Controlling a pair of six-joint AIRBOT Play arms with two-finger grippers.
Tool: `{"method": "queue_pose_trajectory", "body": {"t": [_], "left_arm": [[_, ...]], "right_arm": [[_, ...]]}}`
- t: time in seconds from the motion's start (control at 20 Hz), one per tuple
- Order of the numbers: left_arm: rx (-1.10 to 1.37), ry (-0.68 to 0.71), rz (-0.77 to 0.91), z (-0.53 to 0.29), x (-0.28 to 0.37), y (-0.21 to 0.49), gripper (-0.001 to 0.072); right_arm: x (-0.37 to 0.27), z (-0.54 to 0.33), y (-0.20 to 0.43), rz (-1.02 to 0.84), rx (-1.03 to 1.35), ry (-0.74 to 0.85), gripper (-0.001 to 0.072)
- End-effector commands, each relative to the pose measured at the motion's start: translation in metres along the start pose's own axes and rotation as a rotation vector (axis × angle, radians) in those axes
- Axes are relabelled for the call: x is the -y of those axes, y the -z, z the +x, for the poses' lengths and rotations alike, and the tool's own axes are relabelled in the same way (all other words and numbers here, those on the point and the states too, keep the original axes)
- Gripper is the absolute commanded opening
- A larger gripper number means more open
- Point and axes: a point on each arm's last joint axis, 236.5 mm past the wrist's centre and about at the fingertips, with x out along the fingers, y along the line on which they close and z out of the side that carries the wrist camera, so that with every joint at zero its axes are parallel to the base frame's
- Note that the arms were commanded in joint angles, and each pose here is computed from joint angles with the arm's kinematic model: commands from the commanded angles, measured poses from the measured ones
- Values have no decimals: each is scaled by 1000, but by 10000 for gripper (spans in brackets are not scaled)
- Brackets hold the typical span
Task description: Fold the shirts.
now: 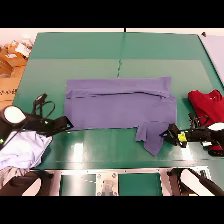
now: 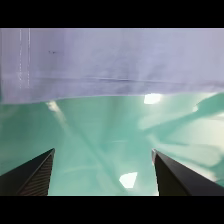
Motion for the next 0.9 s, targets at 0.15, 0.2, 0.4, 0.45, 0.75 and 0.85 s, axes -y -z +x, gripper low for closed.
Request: {"method": "queue_pose_trajectory", "body": {"t": [0.15,0.2,0.4,0.45,0.75,0.85], "left_arm": [[119,186,-317,51,-7,8,698],[149,201,-346,55,-9,5,698],[312,195,-410,52,-25,-27,696],[352,192,-435,50,-30,-36,658],[346,193,-417,72,-13,-44,506],[295,180,-349,86,2,-35,273]], "right_arm": [[-11,10,-13,-26,66,-74,233],[-11,10,-13,-26,66,-74,234],[-11,10,-13,-27,66,-74,233],[-11,10,-13,-27,66,-74,234],[-11,10,-12,-25,62,-76,301],[-12,10,-8,-26,45,-79,304]]}}
